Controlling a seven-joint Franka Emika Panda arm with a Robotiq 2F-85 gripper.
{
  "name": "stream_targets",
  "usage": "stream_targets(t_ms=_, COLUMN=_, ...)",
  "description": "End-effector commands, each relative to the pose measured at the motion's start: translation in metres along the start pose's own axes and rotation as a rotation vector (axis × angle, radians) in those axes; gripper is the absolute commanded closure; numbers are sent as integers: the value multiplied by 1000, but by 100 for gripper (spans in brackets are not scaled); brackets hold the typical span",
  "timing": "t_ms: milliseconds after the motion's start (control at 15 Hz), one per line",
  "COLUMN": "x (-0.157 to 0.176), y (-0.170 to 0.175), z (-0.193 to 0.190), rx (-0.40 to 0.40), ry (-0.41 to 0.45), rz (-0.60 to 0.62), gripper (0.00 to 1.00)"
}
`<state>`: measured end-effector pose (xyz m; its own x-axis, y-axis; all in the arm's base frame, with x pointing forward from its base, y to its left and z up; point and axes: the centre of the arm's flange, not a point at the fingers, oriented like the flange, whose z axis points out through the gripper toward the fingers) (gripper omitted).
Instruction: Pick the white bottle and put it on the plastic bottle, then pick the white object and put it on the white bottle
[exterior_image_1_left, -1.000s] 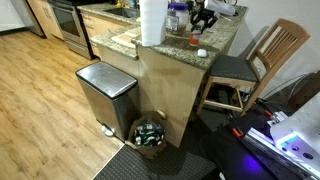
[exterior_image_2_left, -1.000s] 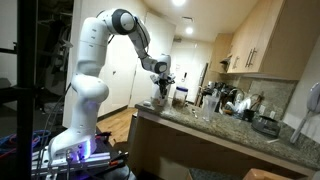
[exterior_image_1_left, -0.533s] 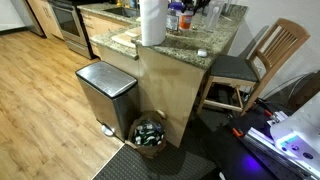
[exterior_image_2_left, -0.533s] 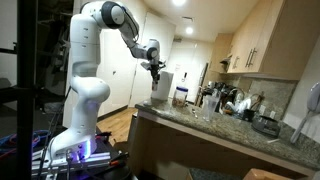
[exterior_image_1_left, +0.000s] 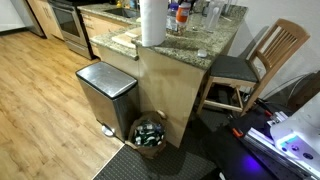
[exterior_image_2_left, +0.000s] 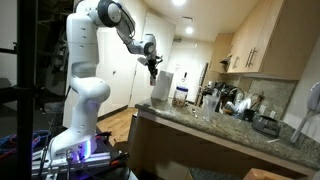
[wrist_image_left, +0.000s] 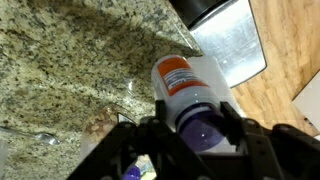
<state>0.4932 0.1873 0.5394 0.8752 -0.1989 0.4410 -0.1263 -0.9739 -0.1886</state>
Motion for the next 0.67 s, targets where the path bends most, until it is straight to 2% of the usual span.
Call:
stream_targets(t_ms=0, x=38, y=-36, z=-39, rx=40, ry=128, rz=15, gripper=74)
stream_targets(t_ms=133, x=72, y=-42, z=-65, rx=26, ry=249, rz=70, gripper=74)
stream_targets(t_ms=267, x=110, y=-29, z=-86, rx=16, ry=336, rz=158, gripper=74)
stream_targets(t_ms=400, x=131, y=-13, z=-93, rx=9, ry=416, rz=227, gripper=74)
stream_targets(t_ms=467, x=100, y=-9, z=-101, rx=9, ry=356, rz=183, gripper=49)
stream_targets(t_ms=600, x=118, y=1, z=-100, rx=5, ry=392, rz=219, gripper=49)
